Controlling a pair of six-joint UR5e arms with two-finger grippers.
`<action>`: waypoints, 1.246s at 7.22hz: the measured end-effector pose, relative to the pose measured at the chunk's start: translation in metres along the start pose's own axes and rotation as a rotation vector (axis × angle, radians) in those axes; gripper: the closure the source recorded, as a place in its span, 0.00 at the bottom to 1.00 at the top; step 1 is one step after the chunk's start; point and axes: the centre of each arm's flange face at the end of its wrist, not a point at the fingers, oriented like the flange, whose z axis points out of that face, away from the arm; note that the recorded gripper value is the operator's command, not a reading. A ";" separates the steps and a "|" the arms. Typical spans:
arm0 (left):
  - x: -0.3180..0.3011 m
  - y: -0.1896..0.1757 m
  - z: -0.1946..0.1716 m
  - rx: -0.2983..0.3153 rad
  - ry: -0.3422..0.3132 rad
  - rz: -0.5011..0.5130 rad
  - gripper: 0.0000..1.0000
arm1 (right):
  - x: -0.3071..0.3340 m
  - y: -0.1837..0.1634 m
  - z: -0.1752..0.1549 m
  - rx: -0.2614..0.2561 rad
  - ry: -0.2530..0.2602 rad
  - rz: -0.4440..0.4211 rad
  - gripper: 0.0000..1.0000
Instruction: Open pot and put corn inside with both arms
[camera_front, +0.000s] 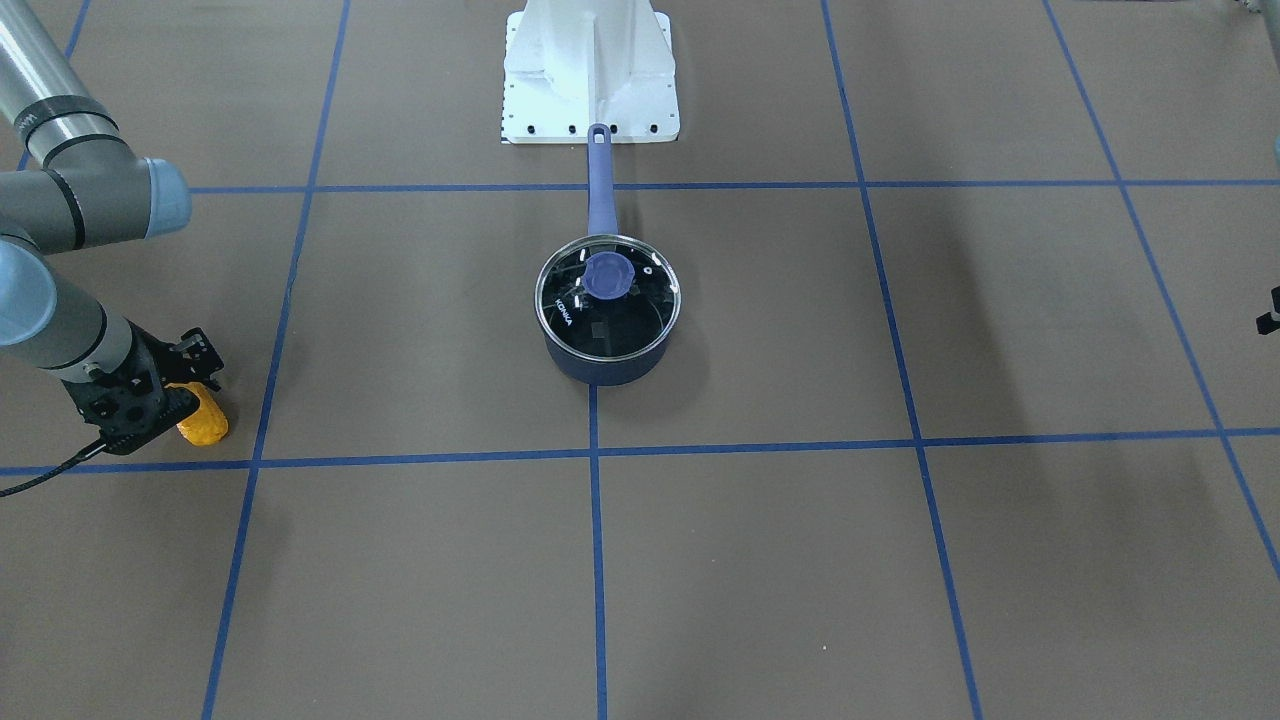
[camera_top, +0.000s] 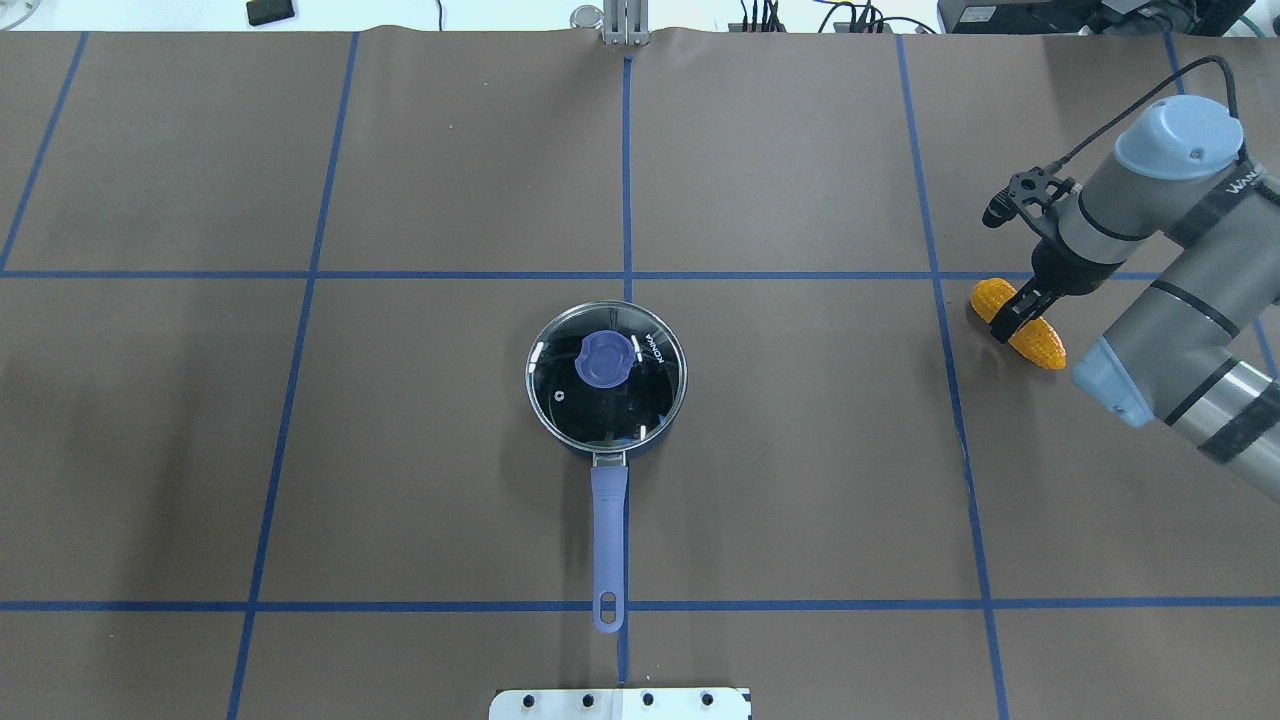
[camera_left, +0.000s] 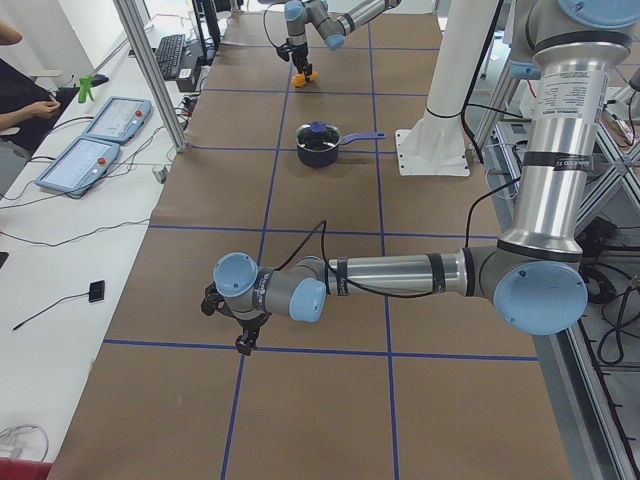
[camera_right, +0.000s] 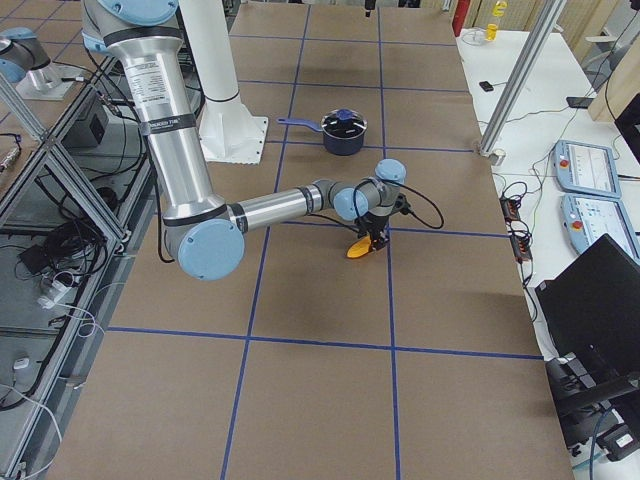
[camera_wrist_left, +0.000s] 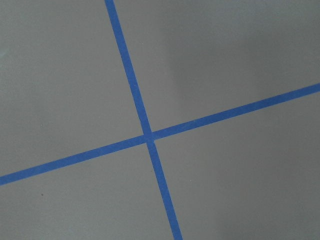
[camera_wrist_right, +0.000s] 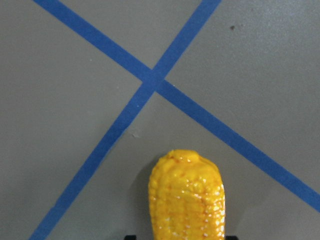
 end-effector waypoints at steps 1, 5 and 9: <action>0.000 0.000 0.000 0.000 0.000 0.001 0.01 | 0.001 0.000 0.000 -0.001 0.000 0.000 0.47; 0.000 0.000 0.000 0.000 0.000 0.000 0.01 | 0.005 0.001 0.001 -0.009 0.005 0.010 0.47; 0.002 -0.003 -0.002 0.003 0.000 0.002 0.01 | 0.011 -0.004 -0.004 -0.002 -0.001 0.021 0.55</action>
